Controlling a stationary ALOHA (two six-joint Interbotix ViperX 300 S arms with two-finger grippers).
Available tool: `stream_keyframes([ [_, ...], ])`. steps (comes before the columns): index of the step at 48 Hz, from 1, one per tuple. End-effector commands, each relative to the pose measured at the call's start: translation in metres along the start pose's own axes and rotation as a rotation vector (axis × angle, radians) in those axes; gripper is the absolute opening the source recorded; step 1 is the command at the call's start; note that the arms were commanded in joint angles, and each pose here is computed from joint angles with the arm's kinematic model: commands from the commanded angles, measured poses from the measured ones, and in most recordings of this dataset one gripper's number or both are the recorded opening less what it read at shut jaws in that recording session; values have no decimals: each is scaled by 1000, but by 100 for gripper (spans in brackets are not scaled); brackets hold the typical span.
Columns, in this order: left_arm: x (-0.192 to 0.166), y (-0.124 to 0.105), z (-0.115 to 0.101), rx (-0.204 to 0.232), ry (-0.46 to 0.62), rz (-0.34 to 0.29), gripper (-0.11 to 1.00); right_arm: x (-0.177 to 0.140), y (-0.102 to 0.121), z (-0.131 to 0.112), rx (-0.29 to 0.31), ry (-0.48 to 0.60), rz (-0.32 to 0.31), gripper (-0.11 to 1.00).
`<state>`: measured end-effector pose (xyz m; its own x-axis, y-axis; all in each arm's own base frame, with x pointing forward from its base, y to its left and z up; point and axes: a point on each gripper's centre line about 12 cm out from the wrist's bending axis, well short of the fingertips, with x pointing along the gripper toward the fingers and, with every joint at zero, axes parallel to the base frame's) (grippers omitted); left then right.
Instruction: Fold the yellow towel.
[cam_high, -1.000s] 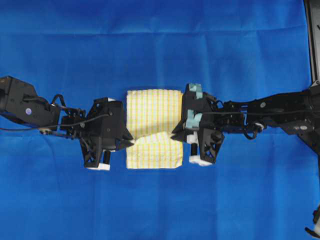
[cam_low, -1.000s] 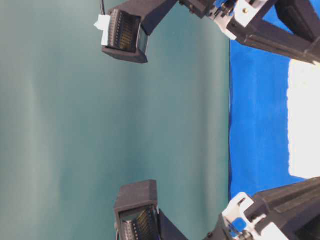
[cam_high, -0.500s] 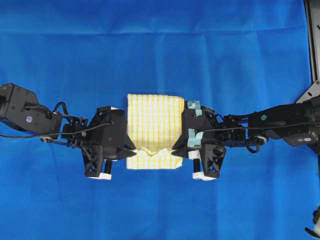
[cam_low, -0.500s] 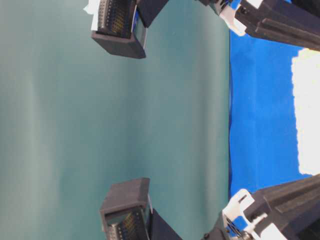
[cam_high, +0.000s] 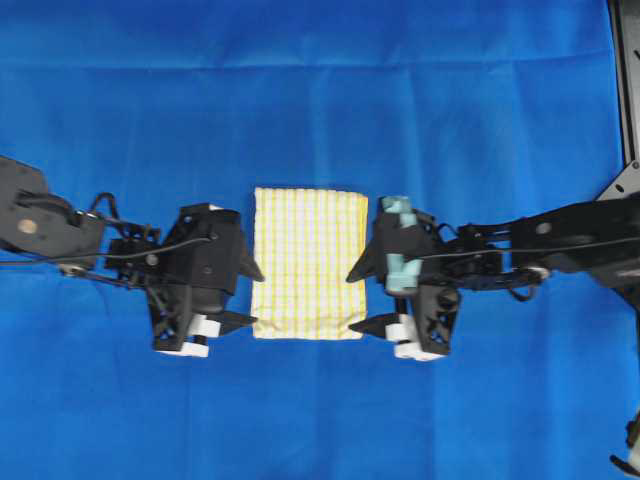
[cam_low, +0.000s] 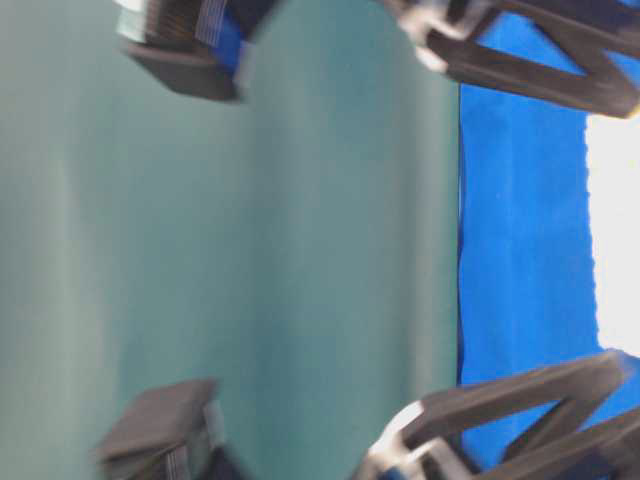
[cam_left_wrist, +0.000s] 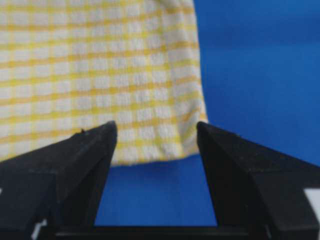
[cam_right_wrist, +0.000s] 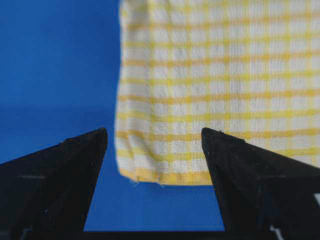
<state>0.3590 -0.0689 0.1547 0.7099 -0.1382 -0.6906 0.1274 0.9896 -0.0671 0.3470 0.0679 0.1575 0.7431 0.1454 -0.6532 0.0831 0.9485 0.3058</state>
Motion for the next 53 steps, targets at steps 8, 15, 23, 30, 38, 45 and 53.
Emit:
stream_keyframes([
  [8, -52, -1, 17, -12, -104, -9, 56, -54, 5, 17, -45, -128, 49, 75],
  [15, -78, -1, 13, -10, -165, -16, 56, -83, -1, 12, -54, -182, 58, 75],
  [23, -112, 1, 5, -2, -301, -21, 56, -114, -10, 6, -69, -255, 63, 75],
  [30, -137, 4, -8, -7, -382, -19, 56, -136, -17, -1, -92, -309, 60, 75],
  [38, -153, 16, -33, -25, -423, 13, 56, -159, -33, -16, -86, -375, 38, 75],
  [45, -164, 22, -51, -38, -492, 32, 56, -174, -41, -31, -80, -434, 37, 75],
  [53, -176, 24, -70, -42, -541, 41, 56, -180, -47, -46, -78, -458, 38, 75],
])
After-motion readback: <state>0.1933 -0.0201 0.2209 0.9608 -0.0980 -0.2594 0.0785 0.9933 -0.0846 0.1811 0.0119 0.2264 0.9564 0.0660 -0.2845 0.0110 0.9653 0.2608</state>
